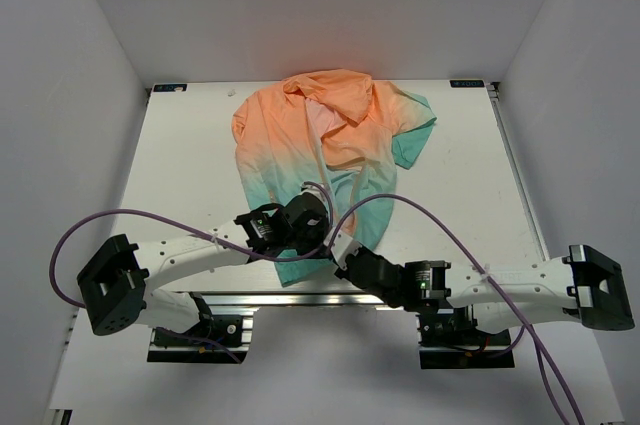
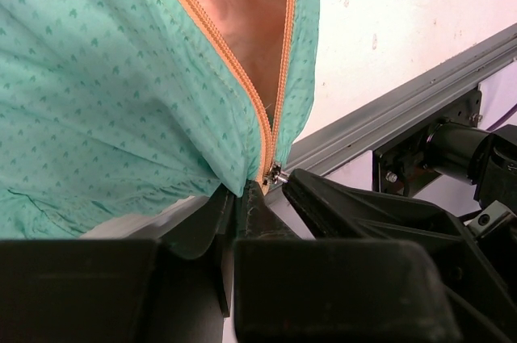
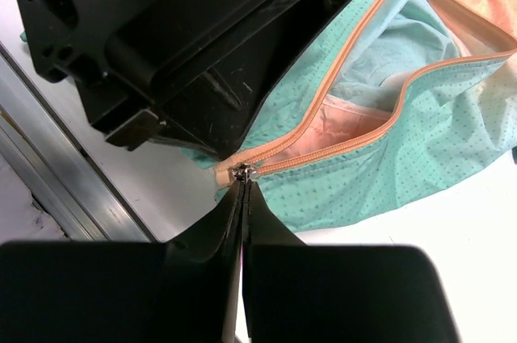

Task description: Zip up the jacket

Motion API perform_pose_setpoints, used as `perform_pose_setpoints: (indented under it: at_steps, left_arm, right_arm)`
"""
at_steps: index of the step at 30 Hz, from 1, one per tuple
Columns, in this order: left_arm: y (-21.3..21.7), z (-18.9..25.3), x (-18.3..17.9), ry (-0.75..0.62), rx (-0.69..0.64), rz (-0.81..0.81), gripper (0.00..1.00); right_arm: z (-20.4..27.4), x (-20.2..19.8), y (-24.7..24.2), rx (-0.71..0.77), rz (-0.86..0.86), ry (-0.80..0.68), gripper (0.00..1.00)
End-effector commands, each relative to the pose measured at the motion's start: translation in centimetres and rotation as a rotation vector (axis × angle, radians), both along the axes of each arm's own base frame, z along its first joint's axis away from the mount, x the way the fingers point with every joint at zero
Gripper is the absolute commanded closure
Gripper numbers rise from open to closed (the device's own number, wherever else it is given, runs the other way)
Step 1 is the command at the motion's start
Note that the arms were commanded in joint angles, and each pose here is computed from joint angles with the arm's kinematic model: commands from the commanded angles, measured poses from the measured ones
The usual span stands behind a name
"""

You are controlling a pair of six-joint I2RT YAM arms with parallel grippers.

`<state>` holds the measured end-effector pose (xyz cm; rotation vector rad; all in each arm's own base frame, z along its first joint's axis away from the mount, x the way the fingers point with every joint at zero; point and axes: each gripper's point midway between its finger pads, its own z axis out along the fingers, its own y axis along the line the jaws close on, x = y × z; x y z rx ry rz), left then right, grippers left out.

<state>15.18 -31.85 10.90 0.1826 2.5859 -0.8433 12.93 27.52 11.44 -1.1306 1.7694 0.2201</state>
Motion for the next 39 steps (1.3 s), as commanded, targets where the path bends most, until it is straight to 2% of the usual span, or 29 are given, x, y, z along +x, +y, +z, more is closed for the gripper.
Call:
perform_pose_setpoints:
  at_steps: [1, 8, 12, 16, 29, 30, 31, 35, 37, 39]
  left_arm:
    - [-0.3, 1.4, -0.2, -0.020, -0.041, -0.017, 1.00]
    - [-0.3, 1.3, -0.4, -0.011, -0.032, -0.035, 1.00]
    - [0.2, 0.7, -0.7, 0.004, 0.000, -0.038, 1.00]
    - [0.9, 0.2, -1.0, 0.013, 0.035, -0.044, 1.00]
    - [3.1, -1.2, -2.4, 0.058, 0.101, -0.052, 1.00]
    - [3.3, -1.3, -2.5, 0.057, 0.107, -0.049, 1.00]
    - [3.9, -1.3, -2.4, 0.048, 0.127, -0.040, 1.00]
    - [4.1, -0.3, -0.9, -0.024, 0.139, -0.009, 1.00]
    - [3.4, 0.8, -0.2, -0.074, 0.104, -0.015, 1.00]
    - [2.9, 1.7, -0.3, -0.088, 0.073, -0.040, 1.00]
  right_arm:
    - [-0.1, 0.5, -0.1, -0.004, -0.031, -0.020, 1.00]
    - [-1.1, 0.6, -0.1, -0.037, -0.045, -0.020, 1.00]
    - [0.2, 2.5, -1.2, 0.019, -0.198, -0.091, 1.00]
    - [1.9, 3.5, -1.1, 0.100, -0.268, -0.126, 1.00]
    - [3.0, 9.1, -3.6, 0.103, -0.489, -0.142, 1.00]
    - [2.9, 9.1, -3.3, 0.104, -0.466, -0.124, 1.00]
    - [2.3, 8.2, -1.9, 0.072, -0.342, -0.072, 1.00]
    - [1.0, 4.5, 1.4, 0.099, -0.063, 0.088, 1.00]
    - [0.4, 3.6, 1.6, 0.106, -0.027, 0.127, 1.00]
    - [0.0, 4.3, 0.8, 0.094, -0.085, 0.111, 1.00]
